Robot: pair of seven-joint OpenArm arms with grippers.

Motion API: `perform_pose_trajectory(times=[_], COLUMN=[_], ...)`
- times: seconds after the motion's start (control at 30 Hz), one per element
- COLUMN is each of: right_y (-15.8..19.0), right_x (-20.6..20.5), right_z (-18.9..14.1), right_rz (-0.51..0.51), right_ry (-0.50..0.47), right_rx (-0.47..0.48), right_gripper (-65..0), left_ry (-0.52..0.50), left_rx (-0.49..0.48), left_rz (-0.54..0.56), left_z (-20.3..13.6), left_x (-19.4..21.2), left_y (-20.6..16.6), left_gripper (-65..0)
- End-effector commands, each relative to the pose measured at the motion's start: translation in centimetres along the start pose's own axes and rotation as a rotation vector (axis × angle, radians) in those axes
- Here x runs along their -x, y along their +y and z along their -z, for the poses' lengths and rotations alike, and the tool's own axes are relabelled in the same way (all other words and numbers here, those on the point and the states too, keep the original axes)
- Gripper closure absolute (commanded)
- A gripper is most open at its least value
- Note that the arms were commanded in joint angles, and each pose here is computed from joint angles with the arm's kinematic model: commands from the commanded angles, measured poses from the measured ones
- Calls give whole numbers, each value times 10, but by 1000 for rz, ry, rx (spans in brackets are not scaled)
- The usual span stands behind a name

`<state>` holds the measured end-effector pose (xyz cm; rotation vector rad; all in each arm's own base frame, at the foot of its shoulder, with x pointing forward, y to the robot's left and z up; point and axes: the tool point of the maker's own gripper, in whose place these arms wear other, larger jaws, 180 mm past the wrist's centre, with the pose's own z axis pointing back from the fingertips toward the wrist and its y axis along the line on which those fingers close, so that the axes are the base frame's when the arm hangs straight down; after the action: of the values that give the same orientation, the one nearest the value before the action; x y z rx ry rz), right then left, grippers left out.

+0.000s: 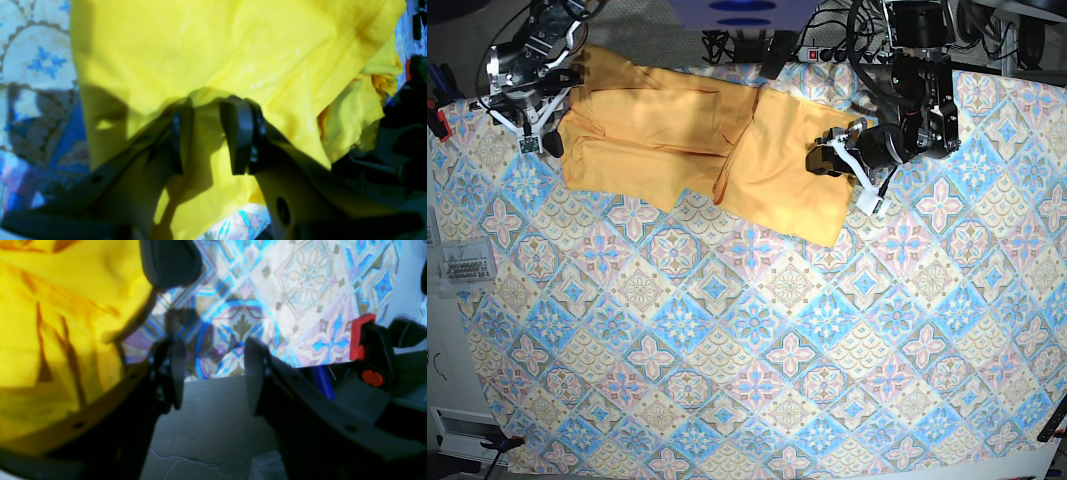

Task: Fold the T-shirt properly
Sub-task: 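Lower the right gripper onto the shirt's other end and grasp it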

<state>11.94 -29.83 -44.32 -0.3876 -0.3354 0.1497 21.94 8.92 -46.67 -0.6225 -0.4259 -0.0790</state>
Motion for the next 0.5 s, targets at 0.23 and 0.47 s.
perform_pose_trajectory(times=[0.23,0.47], right_y=[-7,15], right_x=[0,-6], right_z=[-3,-4], right_rz=[-6,-72], right_ry=[-6,-21], right_rx=[20,-29], right_gripper=[-264,-267], left_ry=[-34,-49], left_rx=[-5,-8], left_rz=[16,20], left_z=[-3,-2], left_x=[-15,-17], left_y=[1,1], left_gripper=[-185,-185])
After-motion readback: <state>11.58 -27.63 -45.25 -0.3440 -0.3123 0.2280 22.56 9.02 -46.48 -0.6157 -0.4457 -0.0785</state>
